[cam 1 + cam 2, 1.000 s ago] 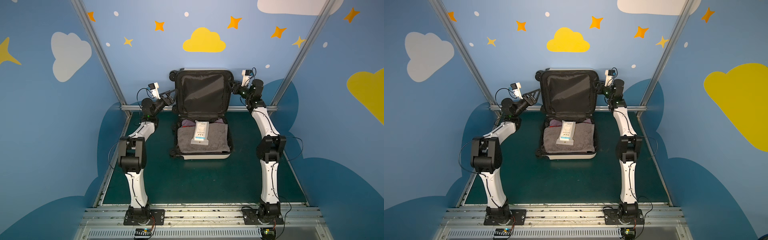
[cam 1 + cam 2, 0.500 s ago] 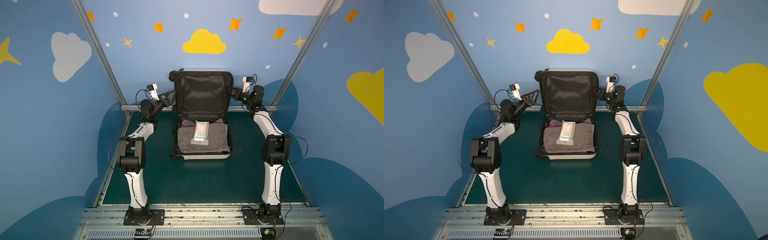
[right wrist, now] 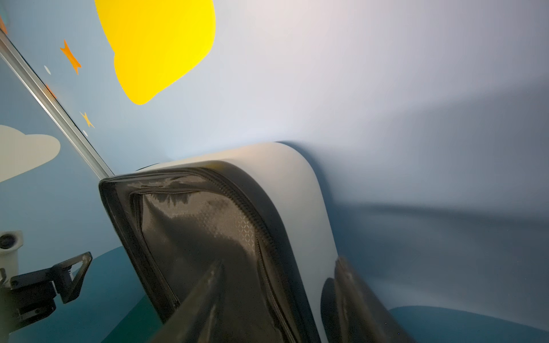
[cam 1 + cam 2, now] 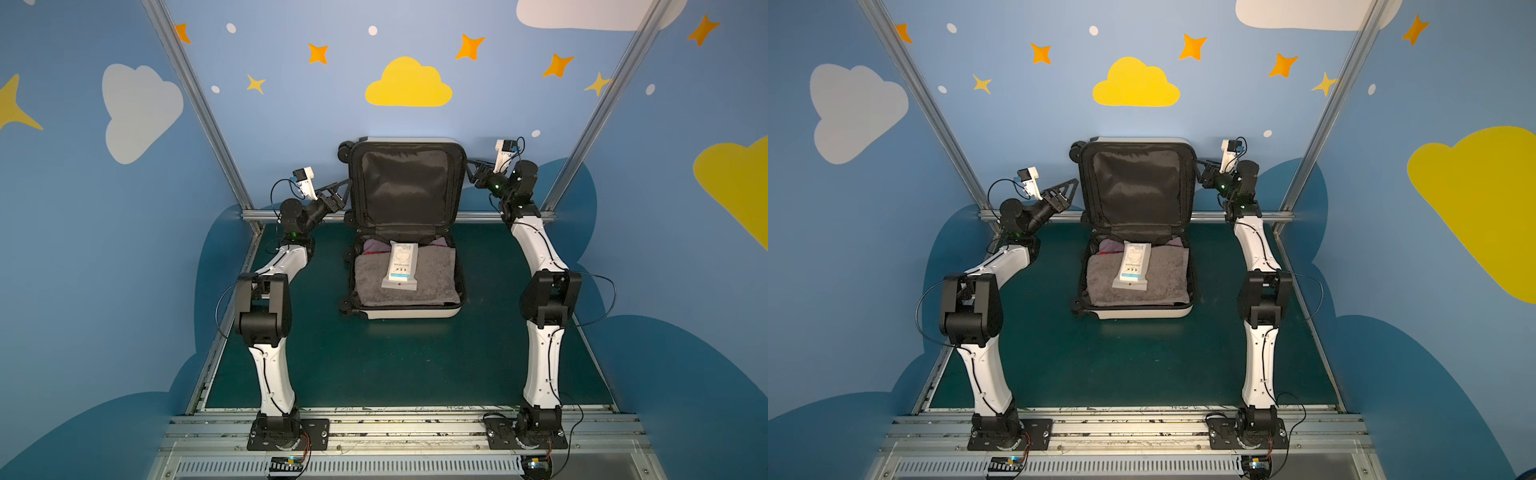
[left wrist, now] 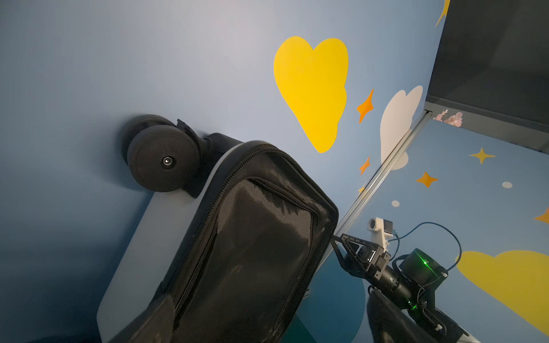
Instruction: Pack the luggage
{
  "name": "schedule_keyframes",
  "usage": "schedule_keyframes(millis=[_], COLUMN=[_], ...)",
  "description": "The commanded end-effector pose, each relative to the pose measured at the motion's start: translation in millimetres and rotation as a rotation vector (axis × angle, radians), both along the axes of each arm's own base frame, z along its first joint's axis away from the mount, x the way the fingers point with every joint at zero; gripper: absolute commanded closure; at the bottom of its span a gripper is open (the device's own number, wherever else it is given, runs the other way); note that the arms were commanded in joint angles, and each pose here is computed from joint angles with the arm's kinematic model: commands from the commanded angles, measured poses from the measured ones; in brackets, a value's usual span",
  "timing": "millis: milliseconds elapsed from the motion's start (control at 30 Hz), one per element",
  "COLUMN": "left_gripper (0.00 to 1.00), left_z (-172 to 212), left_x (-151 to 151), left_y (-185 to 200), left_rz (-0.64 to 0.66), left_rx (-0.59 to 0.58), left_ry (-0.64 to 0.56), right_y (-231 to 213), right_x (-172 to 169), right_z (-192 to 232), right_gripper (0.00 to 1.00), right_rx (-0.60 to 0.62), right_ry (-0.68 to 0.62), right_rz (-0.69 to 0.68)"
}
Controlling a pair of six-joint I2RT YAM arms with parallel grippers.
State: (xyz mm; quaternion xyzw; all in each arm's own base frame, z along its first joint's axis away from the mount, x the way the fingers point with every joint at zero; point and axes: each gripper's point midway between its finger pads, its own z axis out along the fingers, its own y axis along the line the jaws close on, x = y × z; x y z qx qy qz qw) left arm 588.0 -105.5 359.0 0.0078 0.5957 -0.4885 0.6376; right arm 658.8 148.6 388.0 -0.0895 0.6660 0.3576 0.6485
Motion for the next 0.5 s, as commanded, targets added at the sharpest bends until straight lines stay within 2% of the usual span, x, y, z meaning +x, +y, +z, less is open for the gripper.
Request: schedule_keyframes(millis=[0, 300, 467], left_gripper=[0.01, 0.01, 0.01], left_z=[17.0, 13.0, 13.0], left_x=[-8.5, -6.7, -6.8], left_y=[0.9, -1.3, -1.9], left_rz=[-0.009, -0.015, -0.016], left_rx=[0.001, -0.004, -0.005], left_ry=[-0.048, -0.037, -0.036], right_y=[10.0, 13.0, 14.7], right_x=[5.1, 15.4, 19.1], right_z=[-12.6, -18.3, -21.6], right_gripper=[0.42, 0.45, 0.50], right_rx=[-0.014, -0.004, 0.007], right_ry=[0.024, 0.026, 0.029], right_rz=[0.021, 0.017, 0.021])
